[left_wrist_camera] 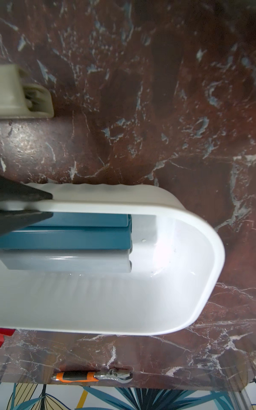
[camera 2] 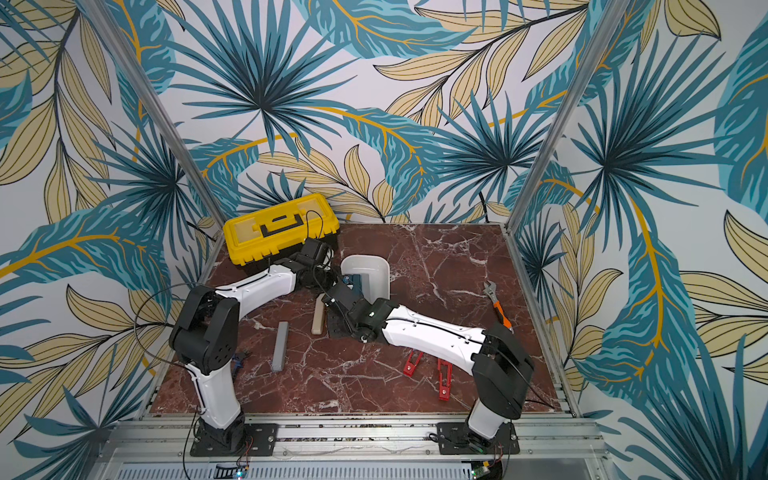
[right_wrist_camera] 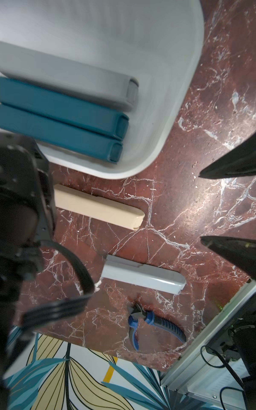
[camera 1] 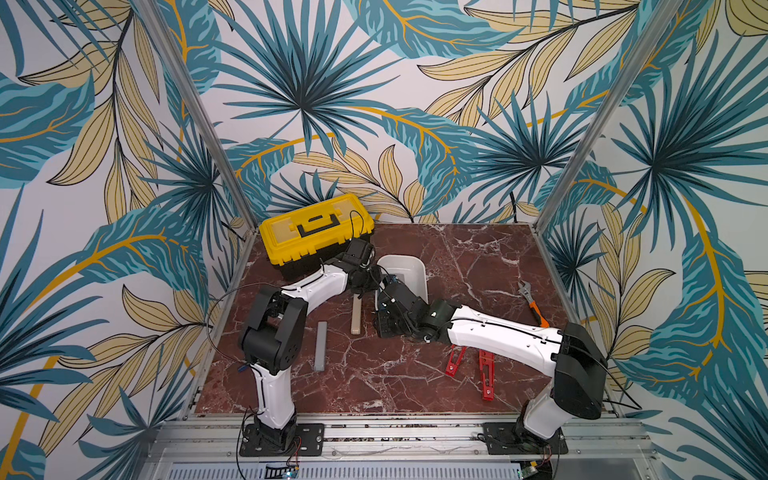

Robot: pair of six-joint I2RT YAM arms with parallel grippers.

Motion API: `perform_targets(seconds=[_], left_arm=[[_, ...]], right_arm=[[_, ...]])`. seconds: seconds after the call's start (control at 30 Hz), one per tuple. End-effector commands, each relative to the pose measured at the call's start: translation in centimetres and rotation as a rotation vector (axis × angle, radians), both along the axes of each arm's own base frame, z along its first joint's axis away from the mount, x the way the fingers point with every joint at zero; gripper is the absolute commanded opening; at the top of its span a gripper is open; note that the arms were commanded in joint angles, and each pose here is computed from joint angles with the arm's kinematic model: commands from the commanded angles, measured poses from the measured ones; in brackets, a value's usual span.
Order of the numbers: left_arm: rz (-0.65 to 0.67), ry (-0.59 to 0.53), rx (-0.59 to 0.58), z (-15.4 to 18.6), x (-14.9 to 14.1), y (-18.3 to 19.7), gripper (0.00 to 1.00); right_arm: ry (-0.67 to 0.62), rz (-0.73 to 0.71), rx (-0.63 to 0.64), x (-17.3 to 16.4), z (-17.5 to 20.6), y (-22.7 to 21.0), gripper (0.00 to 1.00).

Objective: Put the pruning pliers into the storage box
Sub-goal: Pick up the pruning pliers from the center of the board.

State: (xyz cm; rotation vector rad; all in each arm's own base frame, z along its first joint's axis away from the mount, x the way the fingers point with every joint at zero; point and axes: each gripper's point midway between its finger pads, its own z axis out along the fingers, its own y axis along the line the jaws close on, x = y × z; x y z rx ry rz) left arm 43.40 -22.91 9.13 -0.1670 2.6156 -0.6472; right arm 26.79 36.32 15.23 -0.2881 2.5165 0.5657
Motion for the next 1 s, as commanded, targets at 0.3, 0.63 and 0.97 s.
perform_targets(seconds=[0.3, 0.63, 0.97], left_arm=[[-0.016, -0.05, -0.04, 1.8, 1.9, -0.7, 0.0], [-0.022, -0.057, -0.039, 2.1, 1.7, -0.6, 0.0], [-0.038, -0.06, -0.042, 1.9, 1.6, -0.8, 0.0]], right_arm=[[0.035, 0.074, 0.016, -2.2, -3.0, 6.5, 0.45], [0.089, 0.18, 0.049, -3.5, -4.7, 10.7, 0.45], [0.112, 0.242, 0.097, -4.5, -5.4, 13.4, 0.45]])
